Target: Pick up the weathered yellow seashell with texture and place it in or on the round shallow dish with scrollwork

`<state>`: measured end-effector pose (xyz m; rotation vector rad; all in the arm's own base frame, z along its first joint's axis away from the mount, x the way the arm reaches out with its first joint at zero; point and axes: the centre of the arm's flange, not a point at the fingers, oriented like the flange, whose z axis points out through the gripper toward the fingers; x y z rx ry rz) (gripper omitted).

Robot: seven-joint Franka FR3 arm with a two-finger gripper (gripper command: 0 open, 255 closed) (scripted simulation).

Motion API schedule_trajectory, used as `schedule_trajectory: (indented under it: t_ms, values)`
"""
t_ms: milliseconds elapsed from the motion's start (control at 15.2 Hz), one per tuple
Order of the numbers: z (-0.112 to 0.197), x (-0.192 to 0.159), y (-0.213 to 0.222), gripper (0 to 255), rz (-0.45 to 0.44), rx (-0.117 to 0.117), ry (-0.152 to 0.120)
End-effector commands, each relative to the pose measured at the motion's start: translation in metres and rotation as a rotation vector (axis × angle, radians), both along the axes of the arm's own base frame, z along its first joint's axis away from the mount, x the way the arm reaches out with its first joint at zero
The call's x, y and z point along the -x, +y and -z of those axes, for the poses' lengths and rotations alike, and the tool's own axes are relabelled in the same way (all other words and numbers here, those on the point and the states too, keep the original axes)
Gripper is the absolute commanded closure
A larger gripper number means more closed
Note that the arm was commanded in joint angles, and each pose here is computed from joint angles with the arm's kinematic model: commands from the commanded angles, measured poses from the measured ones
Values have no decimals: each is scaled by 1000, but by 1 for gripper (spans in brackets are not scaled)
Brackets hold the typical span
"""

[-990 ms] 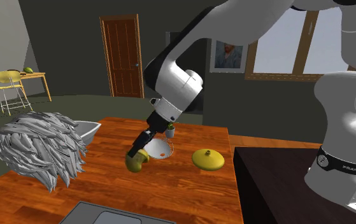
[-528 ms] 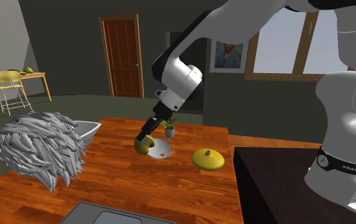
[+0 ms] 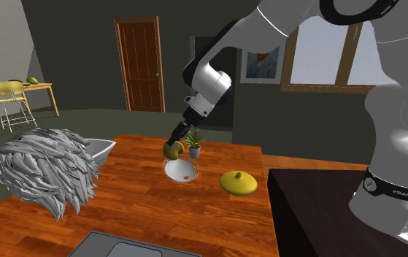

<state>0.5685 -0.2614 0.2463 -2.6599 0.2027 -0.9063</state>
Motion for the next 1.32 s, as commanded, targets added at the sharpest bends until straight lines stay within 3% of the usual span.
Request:
schedule_trajectory:
  t_ms: [0, 264, 1254]
  values:
    - [1, 2, -26, 255, -1, 0, 1]
    - [-3, 6, -76, 255, -1, 0, 1]
    - [76, 6, -76, 255, -1, 0, 1]
